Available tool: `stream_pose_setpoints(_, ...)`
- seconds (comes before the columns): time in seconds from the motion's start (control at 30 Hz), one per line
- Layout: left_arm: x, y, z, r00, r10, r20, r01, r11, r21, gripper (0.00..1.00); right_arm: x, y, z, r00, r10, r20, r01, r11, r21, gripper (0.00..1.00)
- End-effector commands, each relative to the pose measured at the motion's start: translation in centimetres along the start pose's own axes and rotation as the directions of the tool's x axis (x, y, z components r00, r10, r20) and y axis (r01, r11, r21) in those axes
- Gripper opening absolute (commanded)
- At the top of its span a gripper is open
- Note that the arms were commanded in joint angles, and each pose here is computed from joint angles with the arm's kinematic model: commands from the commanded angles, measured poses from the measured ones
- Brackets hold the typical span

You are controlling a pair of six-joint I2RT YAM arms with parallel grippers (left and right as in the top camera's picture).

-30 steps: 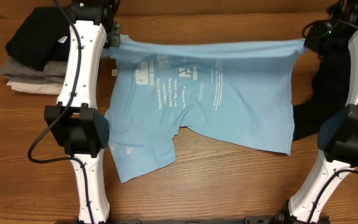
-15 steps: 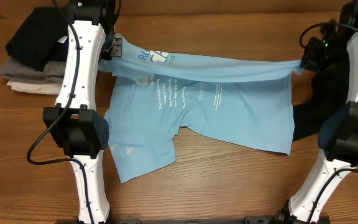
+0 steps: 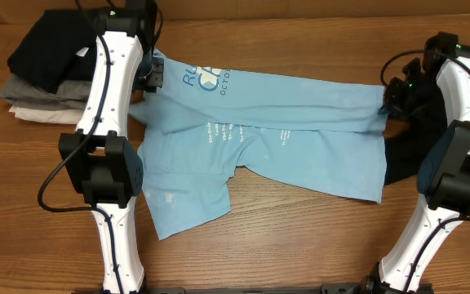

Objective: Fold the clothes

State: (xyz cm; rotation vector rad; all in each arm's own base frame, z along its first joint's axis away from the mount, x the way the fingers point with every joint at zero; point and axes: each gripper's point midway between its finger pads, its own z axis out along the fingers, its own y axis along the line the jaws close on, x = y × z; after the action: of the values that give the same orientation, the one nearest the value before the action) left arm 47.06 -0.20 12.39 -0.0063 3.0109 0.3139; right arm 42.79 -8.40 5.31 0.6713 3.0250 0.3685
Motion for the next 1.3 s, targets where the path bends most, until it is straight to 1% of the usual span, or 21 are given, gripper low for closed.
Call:
stream_pose_setpoints(0.0,0.8,0.1,1.4,0.999,-0.016,-0.045,0.017,1.0,0.002,0.81,0.3,-0.5,0.4,1.0,0.005,-0.011,-0.005,1.0,0.009,0.28)
stream_pose_setpoints(0.03,1.0,0.0,1.6,0.998,-0.015,-0.053,0.015,1.0,0.002,0.92,0.3,-0.5,0.4,1.0,0.005,-0.011,-0.005,1.0,0.009,0.38)
stream_pose_setpoints(0.07,1.1,0.0,1.7,0.998,-0.013,-0.059,0.013,1.0,0.001,1.0,0.2,-0.4,0.4,1.0,0.005,-0.01,-0.005,1.0,0.008,0.47)
stream_pose_setpoints(0.1,1.2,0.0,1.8,0.998,-0.013,-0.061,0.013,1.0,0.001,1.0,0.1,-0.4,0.3,1.0,0.004,-0.006,-0.004,1.0,0.008,0.52)
stream_pose_setpoints(0.13,1.1,0.0,1.8,0.998,-0.013,-0.059,0.013,1.0,0.002,1.0,0.0,-0.4,0.3,1.0,0.003,-0.002,-0.003,1.0,0.007,0.55)
stream_pose_setpoints(0.2,0.6,0.1,1.4,0.999,-0.008,-0.037,0.008,1.0,0.004,1.0,-0.4,-0.3,-0.2,1.0,0.002,0.016,-0.002,1.0,0.004,0.58)
stream_pose_setpoints(0.3,-0.4,0.5,-0.5,1.0,-0.02,0.013,0.02,1.0,0.008,1.0,-1.4,0.3,-2.6,0.998,-0.001,0.063,0.002,1.0,-0.026,0.59)
stream_pose_setpoints(0.43,-1.6,1.4,-5.8,0.992,-0.044,0.116,0.04,0.999,0.03,1.0,-2.0,2.0,-9.0,0.985,-0.015,0.169,0.028,0.997,-0.071,0.6)
stream_pose_setpoints(0.53,-1.4,1.4,-11.2,0.975,-0.067,0.213,0.045,0.994,0.102,1.0,-1.0,3.3,-14.8,0.967,-0.034,0.252,0.054,0.996,-0.075,0.65)
stream_pose_setpoints(0.6,-1.5,0.7,-15.1,0.947,-0.084,0.31,0.027,0.983,0.184,1.0,0.3,4.0,-18.5,0.951,-0.044,0.305,0.07,0.995,-0.077,0.69)
stream_pose_setpoints(0.63,-1.3,0.4,-17.1,0.932,-0.089,0.352,0.014,0.977,0.212,1.0,1.1,4.4,-20.5,0.941,-0.05,0.335,0.081,0.994,-0.078,0.73)
stream_pose_setpoints(0.7,-0.4,0.5,-20.5,0.899,-0.1,0.426,0.002,0.975,0.224,1.0,2.6,4.8,-23.2,0.923,-0.059,0.38,0.096,0.992,-0.079,0.79)
stream_pose_setpoints(0.9,3.5,2.1,-28.6,0.803,-0.169,0.572,0.014,0.964,0.265,1.0,7.6,5.5,-28.4,0.885,-0.069,0.461,0.121,0.989,-0.084,0.83)
stream_pose_setpoints(1.0,5.6,2.6,-31.0,0.773,-0.192,0.605,0.018,0.959,0.282,1.0,10.1,6.0,-30.7,0.852,-0.076,0.517,0.141,0.986,-0.087,0.84)
stream_pose_setpoints(1.1,7.8,2.9,-31.8,0.775,-0.21,0.596,0.032,0.955,0.294,1.0,13.3,6.2,-32.8,0.819,-0.062,0.571,0.144,0.985,-0.099,0.89)
stream_pose_setpoints(1.13,8.5,3.0,-31.6,0.783,-0.223,0.581,0.048,0.953,0.3,1.0,14.4,6.1,-33.2,0.811,-0.064,0.581,0.148,0.984,-0.099,0.96)
stream_pose_setpoints(1.17,9.2,3.1,-31.1,0.795,-0.244,0.555,0.081,0.95,0.303,1.0,15.6,5.9,-33.3,0.805,-0.065,0.589,0.149,0.984,-0.096,1.0)
stream_pose_setpoints(1.27,10.8,3.0,-28.6,0.842,-0.28,0.462,0.148,0.942,0.302,1.0,18.8,5.3,-32.7,0.81,-0.057,0.584,0.142,0.985,-0.1,1.0)
